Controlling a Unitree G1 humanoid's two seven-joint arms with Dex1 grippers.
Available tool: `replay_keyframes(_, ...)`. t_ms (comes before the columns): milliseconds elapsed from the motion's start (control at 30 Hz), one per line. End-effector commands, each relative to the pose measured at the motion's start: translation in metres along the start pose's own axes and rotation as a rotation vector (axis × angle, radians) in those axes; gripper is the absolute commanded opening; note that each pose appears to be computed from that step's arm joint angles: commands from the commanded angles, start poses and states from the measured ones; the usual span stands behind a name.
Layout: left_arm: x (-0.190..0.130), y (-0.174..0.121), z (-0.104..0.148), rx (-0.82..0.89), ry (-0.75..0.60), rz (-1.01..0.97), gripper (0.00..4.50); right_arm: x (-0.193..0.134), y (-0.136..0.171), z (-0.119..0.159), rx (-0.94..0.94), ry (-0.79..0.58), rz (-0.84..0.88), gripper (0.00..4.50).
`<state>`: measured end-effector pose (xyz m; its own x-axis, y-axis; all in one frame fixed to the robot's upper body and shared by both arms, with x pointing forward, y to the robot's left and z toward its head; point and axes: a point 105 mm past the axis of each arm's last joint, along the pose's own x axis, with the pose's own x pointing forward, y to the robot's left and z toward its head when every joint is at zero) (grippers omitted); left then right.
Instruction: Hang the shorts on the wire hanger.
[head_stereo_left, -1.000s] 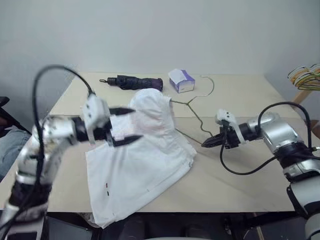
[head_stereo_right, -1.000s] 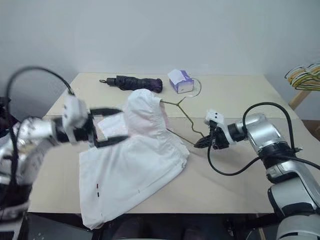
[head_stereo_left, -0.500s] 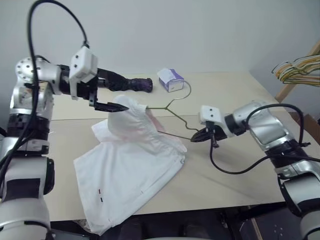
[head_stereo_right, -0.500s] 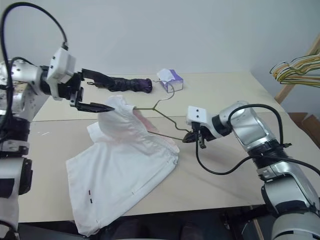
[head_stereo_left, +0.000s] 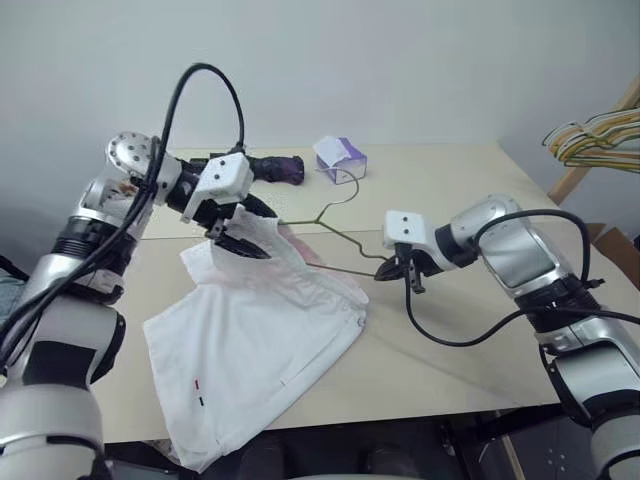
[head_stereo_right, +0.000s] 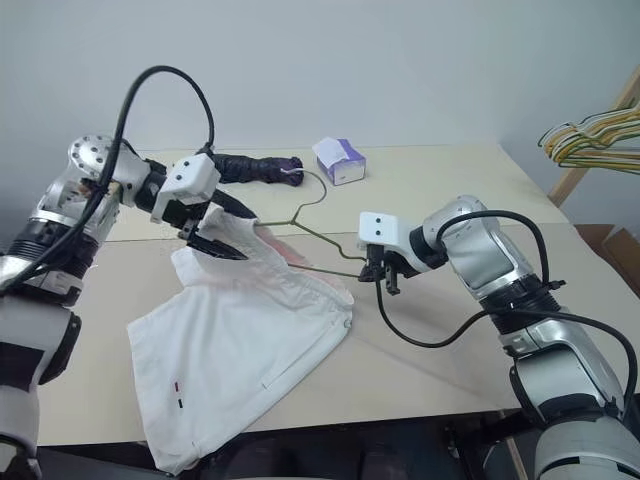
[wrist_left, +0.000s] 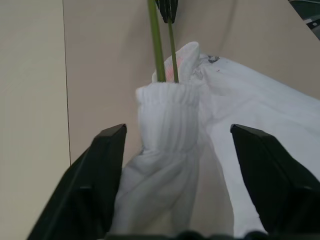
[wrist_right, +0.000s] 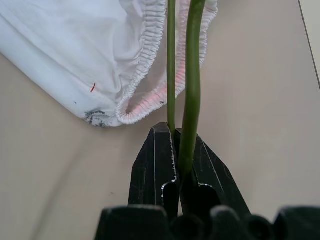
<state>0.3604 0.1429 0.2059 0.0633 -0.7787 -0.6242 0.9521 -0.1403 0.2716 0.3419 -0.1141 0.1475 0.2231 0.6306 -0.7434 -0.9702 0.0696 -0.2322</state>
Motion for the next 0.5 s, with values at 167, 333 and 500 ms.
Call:
replay_keyframes(167, -0.014, 0.013, 0.008, 0.061, 0.056, 0.052, 0.95, -0.009, -0.005, 0.014, -0.053, -0.020, -0.048, 0.00)
replay_keyframes(333, -0.019, 0.013, -0.002, 0.077, 0.119, 0.060, 0.04, -0.009, -0.007, 0.016, -0.088, -0.035, -0.071, 0.00)
replay_keyframes(500, -0.021, 0.016, 0.000, 0.103, 0.090, 0.096, 0.01, -0.006, -0.011, 0.026, -0.198, -0.112, -0.149, 0.30)
